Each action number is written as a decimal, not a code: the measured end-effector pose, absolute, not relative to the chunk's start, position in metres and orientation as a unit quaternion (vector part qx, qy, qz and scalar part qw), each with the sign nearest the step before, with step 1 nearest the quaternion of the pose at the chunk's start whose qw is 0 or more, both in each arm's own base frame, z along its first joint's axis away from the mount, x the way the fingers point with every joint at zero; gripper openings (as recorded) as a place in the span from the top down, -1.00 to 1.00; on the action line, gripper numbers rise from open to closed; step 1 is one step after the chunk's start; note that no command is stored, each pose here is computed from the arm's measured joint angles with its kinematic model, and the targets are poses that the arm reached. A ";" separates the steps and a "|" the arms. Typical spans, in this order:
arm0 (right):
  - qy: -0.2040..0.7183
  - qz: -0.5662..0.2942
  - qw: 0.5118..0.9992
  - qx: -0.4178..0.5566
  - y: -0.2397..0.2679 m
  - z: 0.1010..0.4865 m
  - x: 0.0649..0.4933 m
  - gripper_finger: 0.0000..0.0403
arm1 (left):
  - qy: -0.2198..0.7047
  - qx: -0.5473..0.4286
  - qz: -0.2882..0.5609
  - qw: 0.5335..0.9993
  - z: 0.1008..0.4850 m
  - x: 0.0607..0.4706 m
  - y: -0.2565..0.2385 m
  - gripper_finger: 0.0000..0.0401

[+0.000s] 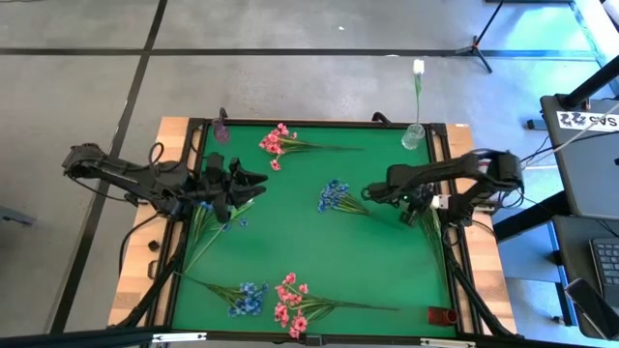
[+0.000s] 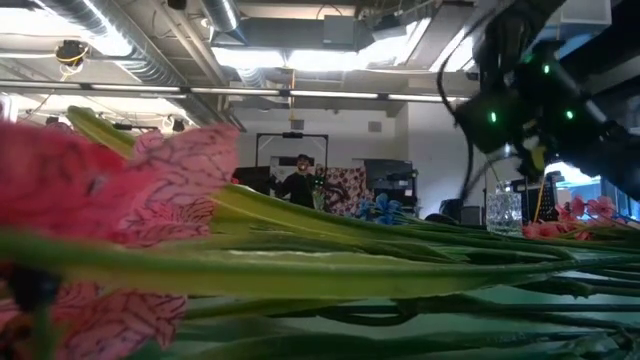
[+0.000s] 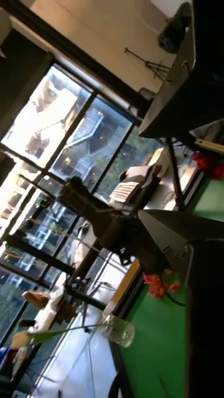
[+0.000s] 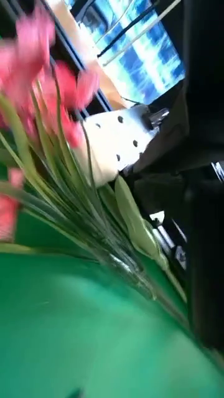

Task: Sort flowers into vase by color
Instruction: Put the right white flower into the transparent vase

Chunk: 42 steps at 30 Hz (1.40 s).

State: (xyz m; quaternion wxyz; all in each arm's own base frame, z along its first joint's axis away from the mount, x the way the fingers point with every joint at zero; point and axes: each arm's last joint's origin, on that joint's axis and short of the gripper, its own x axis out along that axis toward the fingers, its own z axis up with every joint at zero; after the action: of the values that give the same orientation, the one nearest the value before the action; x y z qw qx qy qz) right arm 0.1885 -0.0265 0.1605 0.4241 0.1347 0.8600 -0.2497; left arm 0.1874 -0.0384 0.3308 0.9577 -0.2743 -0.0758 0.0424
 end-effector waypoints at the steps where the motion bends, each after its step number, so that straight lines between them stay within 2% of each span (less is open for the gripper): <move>1: 0.869 -0.241 0.414 0.128 -0.026 0.155 0.187 0.97 | -0.071 -0.272 0.043 0.959 0.329 0.189 -0.040 0.03; 5: 0.891 -0.223 0.373 0.133 -0.024 0.136 0.179 0.91 | -0.058 -0.267 0.061 0.960 0.323 0.196 -0.043 0.03; 11: 0.881 -0.208 0.404 0.132 -0.018 0.123 0.184 0.98 | -0.049 -0.254 0.111 0.960 0.315 0.205 -0.041 0.03; 18: 0.841 -0.186 0.482 0.158 0.005 0.125 0.207 0.99 | -0.050 -0.258 0.114 0.958 0.314 0.207 -0.041 0.03; 23: 0.780 -0.167 0.581 0.164 0.031 0.167 0.249 0.98 | -0.052 -0.261 0.111 0.957 0.315 0.206 -0.042 0.03; 25: 0.765 -0.177 0.602 0.144 0.036 0.184 0.258 0.99 | -0.052 -0.261 0.111 0.957 0.315 0.206 -0.041 0.03; 28: 0.793 -0.214 0.561 0.104 0.030 0.188 0.246 0.99 | -0.052 -0.261 0.111 0.957 0.315 0.206 -0.041 0.03; 36: 0.882 -0.234 0.399 0.083 0.011 0.140 0.181 0.99 | -0.050 -0.259 0.108 0.958 0.314 0.206 -0.042 0.03; 37: 0.887 -0.235 0.388 0.085 0.009 0.136 0.177 0.99 | -0.050 -0.257 0.109 0.959 0.314 0.206 -0.042 0.03; 39: 0.881 -0.233 0.401 0.094 0.008 0.134 0.182 1.00 | -0.046 -0.255 0.110 0.959 0.314 0.206 -0.042 0.03; 42: 0.893 -0.227 0.385 0.050 0.005 0.126 0.180 1.00 | -0.043 -0.249 0.114 0.961 0.313 0.207 -0.041 0.03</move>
State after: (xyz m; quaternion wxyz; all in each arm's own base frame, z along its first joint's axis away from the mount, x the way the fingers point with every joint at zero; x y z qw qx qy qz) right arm 0.1805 0.0049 0.1259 0.3848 0.0505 0.8932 -0.2272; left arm 0.2069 -0.0413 0.3126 0.9608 -0.2488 -0.0426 0.1144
